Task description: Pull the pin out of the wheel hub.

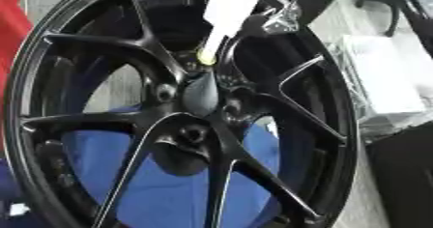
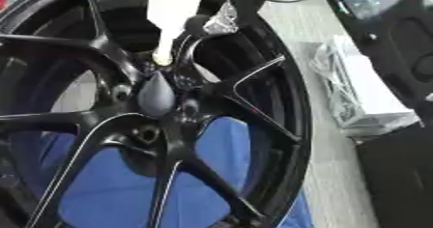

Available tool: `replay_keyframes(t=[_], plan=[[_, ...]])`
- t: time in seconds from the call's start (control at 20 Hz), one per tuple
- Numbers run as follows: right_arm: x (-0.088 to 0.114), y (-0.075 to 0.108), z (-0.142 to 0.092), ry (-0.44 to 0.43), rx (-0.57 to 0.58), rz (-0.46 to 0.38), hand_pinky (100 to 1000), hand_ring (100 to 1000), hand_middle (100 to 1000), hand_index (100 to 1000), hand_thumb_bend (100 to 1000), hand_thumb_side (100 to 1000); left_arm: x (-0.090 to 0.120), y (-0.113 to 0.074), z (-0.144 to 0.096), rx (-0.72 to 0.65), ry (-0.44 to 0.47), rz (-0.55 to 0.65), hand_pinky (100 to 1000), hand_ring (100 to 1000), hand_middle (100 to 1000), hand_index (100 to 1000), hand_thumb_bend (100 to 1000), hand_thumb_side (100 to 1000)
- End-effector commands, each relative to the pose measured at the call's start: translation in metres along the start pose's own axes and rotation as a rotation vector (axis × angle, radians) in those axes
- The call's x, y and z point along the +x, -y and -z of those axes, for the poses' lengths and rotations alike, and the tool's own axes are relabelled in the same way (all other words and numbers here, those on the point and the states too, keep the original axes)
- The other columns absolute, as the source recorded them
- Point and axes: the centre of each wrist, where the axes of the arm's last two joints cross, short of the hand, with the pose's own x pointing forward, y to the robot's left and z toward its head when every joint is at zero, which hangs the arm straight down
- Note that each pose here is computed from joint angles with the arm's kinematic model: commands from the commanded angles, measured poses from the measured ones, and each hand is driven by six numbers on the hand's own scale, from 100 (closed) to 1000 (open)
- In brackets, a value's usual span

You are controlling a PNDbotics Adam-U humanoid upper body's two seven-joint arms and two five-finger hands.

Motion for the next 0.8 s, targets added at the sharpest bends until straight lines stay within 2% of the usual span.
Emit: replay_keyframes(t=[0.05,0.35,0.6,0.8], plan=[[0.002,0.020,-0.027,-0.042,-0.066,-0.028,829,666,393,431,100,100,0.008,-0.004,0.003,0.003,0.027,0.007,832,644,618,742,268,670],[-0.005,0.022,-0.076,-0.152,-0.195,0.036,830,660,397,439,100,100,0.006,-0.006,0.001,0.021,0.020,0.009,832,645,618,742,269,668],[-0.013,0.013,-0.120,-0.325,-0.280,0.066,834,677,419,459,100,100,0.004,-0.008,-0.001,0.042,0.015,0.004,833,645,618,743,272,663],[-0.027,-0.003,-0.152,-0.499,-0.339,0.109,831,668,428,469,100,100,0.003,-0.011,-0.002,0.063,0.014,0.001,834,646,619,743,275,660]])
